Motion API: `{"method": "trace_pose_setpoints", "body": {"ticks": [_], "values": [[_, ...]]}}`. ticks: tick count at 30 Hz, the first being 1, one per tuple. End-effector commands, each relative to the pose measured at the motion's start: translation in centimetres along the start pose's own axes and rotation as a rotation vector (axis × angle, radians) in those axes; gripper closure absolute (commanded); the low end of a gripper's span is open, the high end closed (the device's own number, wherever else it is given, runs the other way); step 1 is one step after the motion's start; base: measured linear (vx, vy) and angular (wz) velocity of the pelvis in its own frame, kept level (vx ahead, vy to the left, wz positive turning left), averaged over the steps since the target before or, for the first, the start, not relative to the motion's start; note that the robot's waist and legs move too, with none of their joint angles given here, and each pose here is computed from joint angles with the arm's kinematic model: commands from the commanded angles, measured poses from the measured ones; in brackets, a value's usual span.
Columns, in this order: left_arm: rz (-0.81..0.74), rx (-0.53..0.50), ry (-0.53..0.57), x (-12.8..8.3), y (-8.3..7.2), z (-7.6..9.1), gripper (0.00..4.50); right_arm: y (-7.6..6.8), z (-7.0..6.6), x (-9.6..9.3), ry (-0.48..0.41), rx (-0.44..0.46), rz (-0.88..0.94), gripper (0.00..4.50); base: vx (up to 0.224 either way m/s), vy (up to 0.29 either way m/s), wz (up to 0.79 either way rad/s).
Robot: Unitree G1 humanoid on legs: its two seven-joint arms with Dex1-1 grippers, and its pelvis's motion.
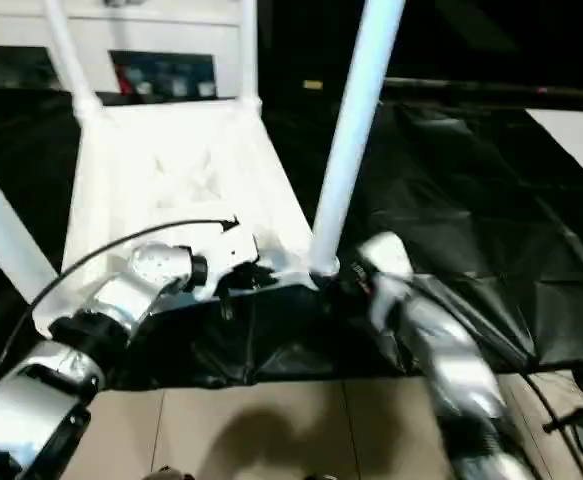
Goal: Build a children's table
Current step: Rotate leg to tighten
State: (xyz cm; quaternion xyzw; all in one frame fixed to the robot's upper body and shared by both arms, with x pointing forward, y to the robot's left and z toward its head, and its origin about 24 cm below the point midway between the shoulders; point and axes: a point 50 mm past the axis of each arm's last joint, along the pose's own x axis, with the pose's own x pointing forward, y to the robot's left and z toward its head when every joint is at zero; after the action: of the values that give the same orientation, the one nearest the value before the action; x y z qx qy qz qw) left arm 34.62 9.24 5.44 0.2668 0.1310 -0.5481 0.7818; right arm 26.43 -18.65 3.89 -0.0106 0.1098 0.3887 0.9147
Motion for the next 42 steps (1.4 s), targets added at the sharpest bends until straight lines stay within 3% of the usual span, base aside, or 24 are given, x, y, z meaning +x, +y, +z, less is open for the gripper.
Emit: {"method": "trace_pose_setpoints", "body": {"ticks": [1,3,4,5,9,10,14,16,19,20,21,25,27,33,42], "values": [[0.031,0.077,-0.008,-1.0,1.0,0.3,4.5,1.0,0.7,-1.0,-0.011,-0.013,0.042,1.4,0.0,0.0,0.0],[0.015,0.077,-0.006,-1.3,1.0,0.2,4.5,1.3,0.6,-1.2,-0.007,-0.015,0.043,1.4,0.0,0.0,0.0],[0.003,0.074,-0.005,-1.4,1.0,0.1,4.06,1.5,0.6,-1.3,-0.004,-0.017,0.043,1.35,0.0,0.0,0.0],[-0.016,0.067,-0.016,-1.8,0.9,0.1,3.95,1.7,0.5,-1.5,-0.007,-0.013,0.032,1.35,0.0,0.0,0.0],[-0.02,0.071,-0.062,-2.7,0.8,0.5,3.82,1.9,0.7,-1.9,-0.023,0.007,-0.023,1.35,0.0,0.0,0.0],[0.054,0.056,-0.131,-3.3,1.3,1.3,3.6,2.1,0.9,-2.2,-0.036,0.02,-0.048,1.35,0.0,0.0,0.0],[0.251,-0.049,-0.32,-5.2,2.4,3.2,3.6,2.4,1.6,-2.6,-0.082,0.04,-0.136,1.35,0.0,0.0,0.0],[0.389,-0.113,-0.364,-6.4,2.6,3.2,3.6,2.6,1.9,-2.6,-0.105,0.046,-0.207,1.35,0.0,0.0,0.0],[0.541,-0.183,-0.38,-7.2,1.4,2.3,3.6,3.0,2.0,-2.7,-0.12,0.042,-0.301,1.35,0.0,0.0,0.0],[0.621,-0.289,-0.388,-7.4,-0.3,1.1,3.6,3.4,1.8,-2.7,-0.109,0.051,-0.342,1.35,0.0,0.0,0.0],[0.652,-0.33,-0.393,-7.5,-1.0,0.7,3.6,3.5,1.7,-2.6,-0.107,0.051,-0.354,1.35,0.0,0.0,0.0],[0.796,-0.347,-0.313,-7.5,-4.5,-1.3,3.6,4.2,1.2,-1.4,-0.074,0.006,-0.365,1.35,-0.007,-0.005,0.08],[0.831,-0.356,-0.28,-7.4,-5.0,-1.5,3.6,4.1,1.1,-0.8,-0.066,-0.016,-0.371,1.35,-0.021,-0.029,0.43],[0.964,-0.465,-0.207,-7.5,-5.5,-2.1,3.6,3.6,0.8,0.6,-0.069,0.056,-0.402,1.35,0.001,-0.138,0.62],[0.911,-0.416,-0.221,-7.6,-6.0,-1.1,3.6,4.1,0.5,1.2,-0.068,0.045,-0.341,1.35,-0.004,-0.044,0.14]]}}
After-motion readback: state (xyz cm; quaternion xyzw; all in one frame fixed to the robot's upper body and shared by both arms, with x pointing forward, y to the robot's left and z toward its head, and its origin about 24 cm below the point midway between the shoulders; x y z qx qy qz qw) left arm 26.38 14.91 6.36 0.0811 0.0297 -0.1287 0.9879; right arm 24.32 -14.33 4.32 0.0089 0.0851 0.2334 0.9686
